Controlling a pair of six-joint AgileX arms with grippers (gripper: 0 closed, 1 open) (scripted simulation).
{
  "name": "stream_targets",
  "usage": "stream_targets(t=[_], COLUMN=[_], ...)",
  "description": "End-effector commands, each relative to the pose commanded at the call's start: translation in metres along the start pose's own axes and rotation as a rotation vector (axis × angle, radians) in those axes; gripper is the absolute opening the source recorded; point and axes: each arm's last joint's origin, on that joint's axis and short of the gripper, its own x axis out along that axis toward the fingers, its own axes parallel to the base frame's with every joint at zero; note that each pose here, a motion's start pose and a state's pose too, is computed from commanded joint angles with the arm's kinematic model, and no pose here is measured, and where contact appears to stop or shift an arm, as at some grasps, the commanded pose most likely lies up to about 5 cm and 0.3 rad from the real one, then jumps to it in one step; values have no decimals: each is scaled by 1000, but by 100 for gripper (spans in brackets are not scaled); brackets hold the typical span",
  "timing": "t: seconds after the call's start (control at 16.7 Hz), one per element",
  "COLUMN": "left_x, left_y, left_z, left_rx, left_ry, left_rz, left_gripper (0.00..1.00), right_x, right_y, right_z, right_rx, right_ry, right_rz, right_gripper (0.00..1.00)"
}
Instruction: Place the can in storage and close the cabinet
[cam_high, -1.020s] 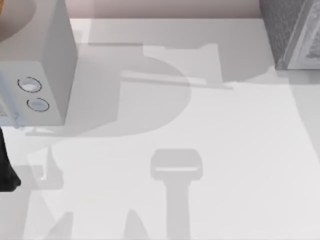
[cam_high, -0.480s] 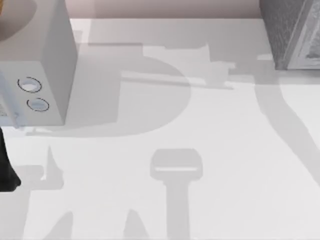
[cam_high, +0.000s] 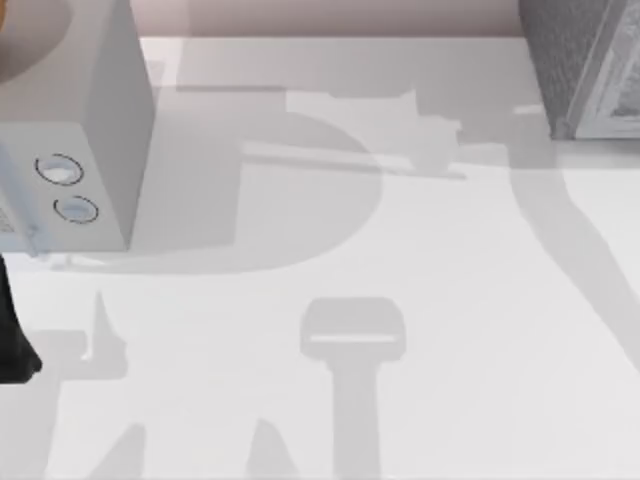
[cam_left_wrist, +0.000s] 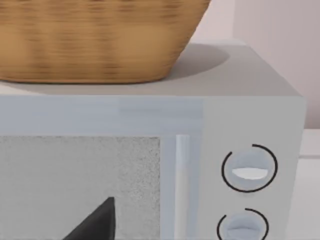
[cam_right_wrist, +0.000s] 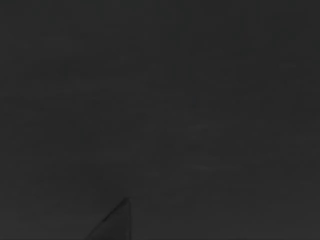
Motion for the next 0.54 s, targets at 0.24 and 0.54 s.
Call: stream_targets(t=[0.24, 0.54], left_x=[0, 0], left_y=[0, 0], left_z=[0, 0], left_rx=[0, 0], left_ry=[0, 0], left_rz=[0, 0], left_gripper=[100, 100], right_x=[25, 40], right_y=[3, 3], right_z=[-5, -8], right_rx=[-4, -6], right_ry=[20, 26], right_rz=[8, 9], right_gripper=[100, 100])
